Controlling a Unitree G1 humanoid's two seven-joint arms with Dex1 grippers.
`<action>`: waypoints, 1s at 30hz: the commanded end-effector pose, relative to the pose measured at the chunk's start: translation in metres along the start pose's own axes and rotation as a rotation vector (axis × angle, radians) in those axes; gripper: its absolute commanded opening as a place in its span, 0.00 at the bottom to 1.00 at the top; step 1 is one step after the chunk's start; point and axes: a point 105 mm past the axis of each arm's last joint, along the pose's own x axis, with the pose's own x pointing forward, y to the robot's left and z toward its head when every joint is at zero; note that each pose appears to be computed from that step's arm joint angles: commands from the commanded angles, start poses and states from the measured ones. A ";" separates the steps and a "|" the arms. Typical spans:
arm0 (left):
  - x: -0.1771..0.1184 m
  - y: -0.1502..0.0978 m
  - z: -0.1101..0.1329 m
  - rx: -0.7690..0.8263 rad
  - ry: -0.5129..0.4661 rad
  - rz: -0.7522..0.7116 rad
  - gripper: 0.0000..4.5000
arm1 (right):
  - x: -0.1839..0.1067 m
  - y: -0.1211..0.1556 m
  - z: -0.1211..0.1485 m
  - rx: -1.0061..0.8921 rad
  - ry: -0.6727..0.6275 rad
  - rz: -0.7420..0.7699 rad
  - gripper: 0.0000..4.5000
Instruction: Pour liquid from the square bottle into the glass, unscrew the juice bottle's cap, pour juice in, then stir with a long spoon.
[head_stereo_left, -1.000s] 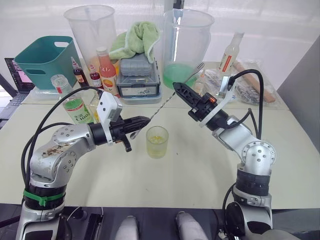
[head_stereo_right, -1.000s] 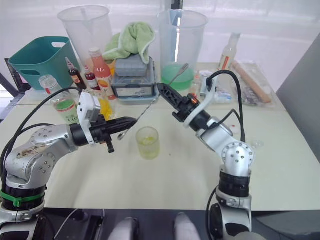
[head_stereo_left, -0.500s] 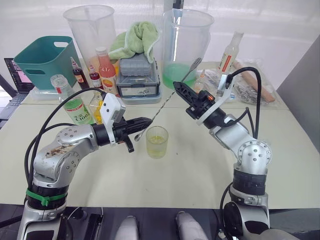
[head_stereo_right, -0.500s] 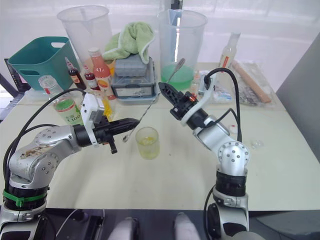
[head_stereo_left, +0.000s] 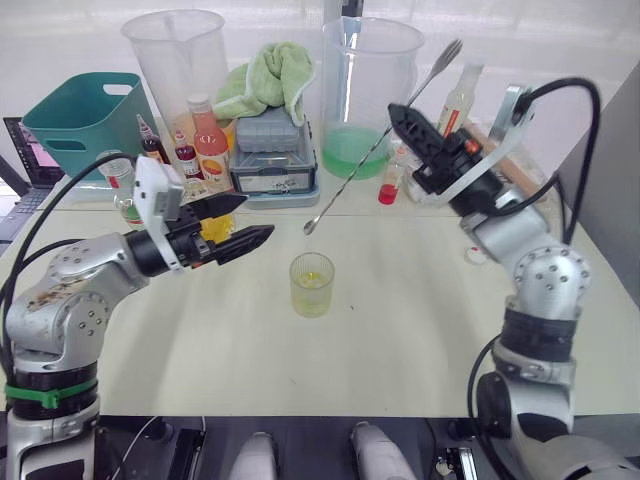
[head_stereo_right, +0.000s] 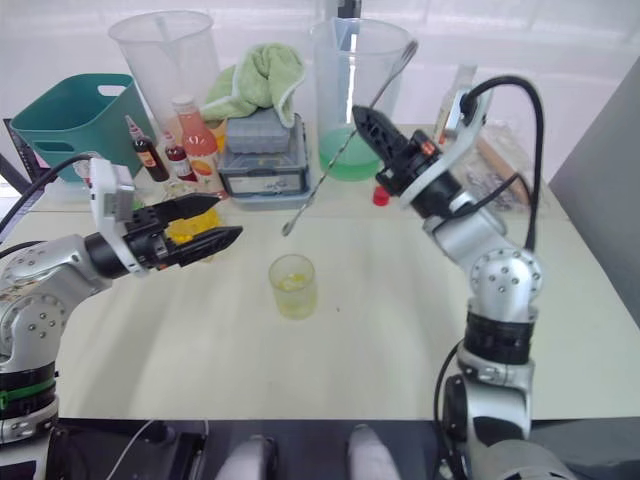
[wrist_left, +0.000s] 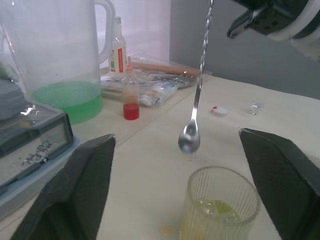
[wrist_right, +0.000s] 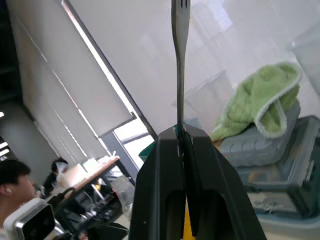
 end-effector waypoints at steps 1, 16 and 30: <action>-0.011 0.001 0.000 0.055 -0.002 0.005 0.99 | 0.005 0.018 -0.001 -0.105 0.060 0.101 0.00; -0.021 -0.021 -0.049 0.021 0.112 -0.064 0.99 | -0.001 0.039 -0.049 -0.291 0.320 0.249 0.00; -0.021 -0.029 -0.058 0.028 0.130 -0.065 0.99 | -0.011 0.054 -0.081 -0.301 0.406 0.353 0.00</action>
